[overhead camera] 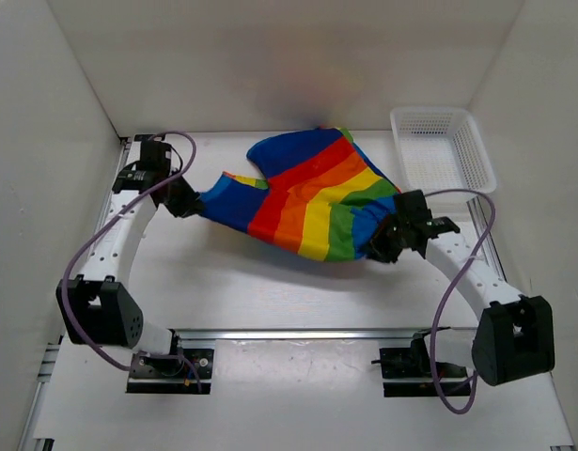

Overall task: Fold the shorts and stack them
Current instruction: Flatten the shorts out

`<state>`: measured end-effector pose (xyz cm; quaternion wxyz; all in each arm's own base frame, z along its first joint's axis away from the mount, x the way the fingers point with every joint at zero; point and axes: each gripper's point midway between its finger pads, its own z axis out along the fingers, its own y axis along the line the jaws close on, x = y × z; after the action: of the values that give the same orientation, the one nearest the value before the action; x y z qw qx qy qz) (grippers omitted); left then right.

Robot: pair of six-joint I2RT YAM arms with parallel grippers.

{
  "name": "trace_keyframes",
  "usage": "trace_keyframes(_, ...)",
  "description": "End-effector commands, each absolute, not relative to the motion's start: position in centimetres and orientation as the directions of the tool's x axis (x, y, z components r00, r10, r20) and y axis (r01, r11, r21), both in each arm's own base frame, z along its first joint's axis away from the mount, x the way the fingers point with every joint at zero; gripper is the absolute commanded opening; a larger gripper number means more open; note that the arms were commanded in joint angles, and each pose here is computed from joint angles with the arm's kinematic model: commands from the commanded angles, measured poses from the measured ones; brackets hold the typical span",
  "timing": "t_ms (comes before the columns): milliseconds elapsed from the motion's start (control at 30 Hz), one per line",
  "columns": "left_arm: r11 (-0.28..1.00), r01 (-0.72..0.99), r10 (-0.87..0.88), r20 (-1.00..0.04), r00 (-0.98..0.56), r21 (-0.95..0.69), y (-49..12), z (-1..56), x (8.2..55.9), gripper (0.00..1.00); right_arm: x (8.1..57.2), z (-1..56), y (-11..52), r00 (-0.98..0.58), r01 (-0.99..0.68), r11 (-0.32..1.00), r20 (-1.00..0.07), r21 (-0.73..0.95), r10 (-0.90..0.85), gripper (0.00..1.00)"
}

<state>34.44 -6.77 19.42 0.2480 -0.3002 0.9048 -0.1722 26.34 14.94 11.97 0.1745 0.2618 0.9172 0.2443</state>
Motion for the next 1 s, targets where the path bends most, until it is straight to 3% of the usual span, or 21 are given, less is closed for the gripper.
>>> trace_keyframes(0, 0.787, -0.511, -0.612, -0.332, -0.718, -0.346, -5.9, 15.0, 34.5, 0.30, 23.0, 7.0, 11.3, -0.788, 0.520, 0.778, -0.153, 0.352, 0.596, 0.43)
trace_keyframes(33, 0.805, -0.488, -0.587, -0.338, -0.735, -0.337, -6.2, 15.0, 35.8, 0.42, 23.5, 6.9, 11.0, -0.782, 0.527, 0.782, -0.169, 0.334, 0.599, 0.47)
trace_keyframes(67, 0.821, -0.495, -0.567, -0.295, -0.770, -0.284, -6.4, 12.3, 36.7, 0.47, 24.1, 6.8, 10.6, -0.780, 0.527, 0.790, -0.191, 0.313, 0.596, 0.52)
trace_keyframes(133, 0.830, -0.498, -0.555, -0.278, -0.784, -0.250, -6.2, 11.5, 37.6, 0.49, 25.7, 7.4, 10.1, -0.785, 0.512, 0.808, -0.223, 0.290, 0.578, 0.53)
trace_keyframes(200, 0.836, -0.491, -0.547, -0.323, -0.772, -0.243, -5.7, 13.1, 38.0, 0.56, 26.0, 8.1, 9.9, -0.791, 0.499, 0.817, -0.234, 0.288, 0.565, 0.53)
trace_keyframes(267, 0.830, -0.496, -0.557, -0.380, -0.739, -0.253, -4.7, 15.4, 37.1, 0.74, 25.4, 8.4, 9.7, -0.794, 0.488, 0.823, -0.243, 0.292, 0.557, 0.59)
trace_keyframes(333, 0.822, -0.520, -0.568, -0.408, -0.715, -0.232, -3.3, 16.2, 35.6, 0.82, 24.4, 8.8, 9.5, -0.789, 0.481, 0.821, -0.257, 0.306, 0.558, 0.66)
trace_keyframes(433, 0.796, -0.564, -0.601, -0.398, -0.693, -0.221, -2.0, 15.9, 31.9, 0.80, 22.2, 8.3, 9.4, -0.797, 0.475, 0.819, -0.237, 0.321, 0.555, 0.72)
trace_keyframes(600, 0.750, -0.620, -0.662, -0.249, -0.707, -0.233, -3.3, 10.4, 27.0, 0.77, 19.8, 7.3, 10.9, -0.800, 0.500, 0.774, -0.134, 0.388, 0.584, 0.78)
trace_keyframes(700, 0.737, -0.610, -0.667, -0.166, -0.727, -0.292, -5.1, 7.9, 27.2, 0.82, 19.4, 6.4, 12.0, -0.792, 0.516, 0.734, -0.080, 0.442, 0.605, 0.78)
trace_keyframes(800, 0.754, -0.606, -0.649, -0.142, -0.748, -0.252, -5.6, 5.7, 27.8, 0.97, 19.4, 6.1, 13.1, -0.788, 0.520, 0.697, -0.037, 0.493, 0.614, 0.78)
trace_keyframes(967, 0.755, -0.617, -0.649, -0.122, -0.751, -0.222, -5.5, 3.6, 28.9, 0.95, 20.1, 5.5, 14.5, -0.787, 0.519, 0.654, 0.009, 0.550, 0.617, 0.75)
